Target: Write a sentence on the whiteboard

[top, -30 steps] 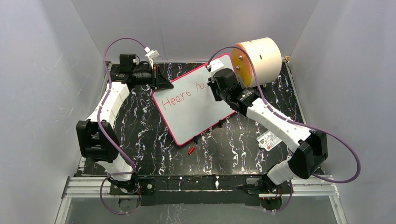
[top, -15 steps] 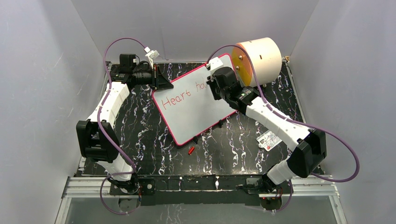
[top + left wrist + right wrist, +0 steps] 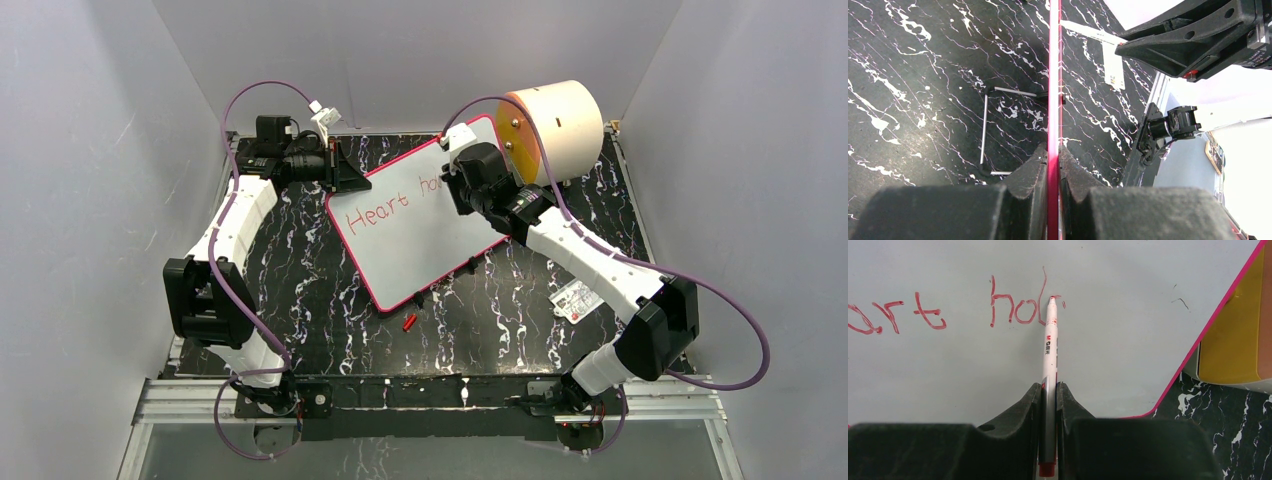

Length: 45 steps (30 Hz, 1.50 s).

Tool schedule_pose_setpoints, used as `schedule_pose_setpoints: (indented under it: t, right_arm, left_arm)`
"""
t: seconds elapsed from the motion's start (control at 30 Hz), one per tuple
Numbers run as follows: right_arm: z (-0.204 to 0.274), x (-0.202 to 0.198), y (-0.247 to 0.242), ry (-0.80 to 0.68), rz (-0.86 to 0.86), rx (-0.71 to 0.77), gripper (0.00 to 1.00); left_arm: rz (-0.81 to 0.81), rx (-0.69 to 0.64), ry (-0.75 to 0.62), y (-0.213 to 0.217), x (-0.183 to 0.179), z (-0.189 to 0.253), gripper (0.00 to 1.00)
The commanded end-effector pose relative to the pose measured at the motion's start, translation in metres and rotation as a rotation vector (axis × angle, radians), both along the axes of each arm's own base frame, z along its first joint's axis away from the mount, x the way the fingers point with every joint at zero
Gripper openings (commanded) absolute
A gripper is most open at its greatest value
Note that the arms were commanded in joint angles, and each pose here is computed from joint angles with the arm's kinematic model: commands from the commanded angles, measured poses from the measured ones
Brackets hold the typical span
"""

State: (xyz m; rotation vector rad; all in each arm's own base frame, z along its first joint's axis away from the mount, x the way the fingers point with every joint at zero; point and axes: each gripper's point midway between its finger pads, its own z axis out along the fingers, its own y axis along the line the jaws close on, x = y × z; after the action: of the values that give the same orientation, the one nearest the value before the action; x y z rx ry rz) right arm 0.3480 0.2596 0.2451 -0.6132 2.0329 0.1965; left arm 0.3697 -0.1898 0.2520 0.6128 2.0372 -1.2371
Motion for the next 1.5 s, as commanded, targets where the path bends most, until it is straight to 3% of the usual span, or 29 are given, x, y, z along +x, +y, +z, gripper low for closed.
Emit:
schedule_pose_setpoints:
  t: [0.0,0.8,1.47]
  right_arm:
    - [0.017,0.003,0.005,-0.03,0.026,0.026,0.0]
    - [-0.003,-0.003,-0.011,0.012,-0.016,-0.046,0.0]
    - [0.029,0.012,-0.008,-0.087,-0.046,0.028,0.0]
  left_arm:
    - [-0.026,0.009,0.07,-0.003,-0.017,-0.01,0.0]
    - [-0.026,0.009,0.073,-0.003,-0.018,-0.011,0.0]
    - [-0.027,0.01,0.069,-0.003,-0.017,-0.01,0.0]
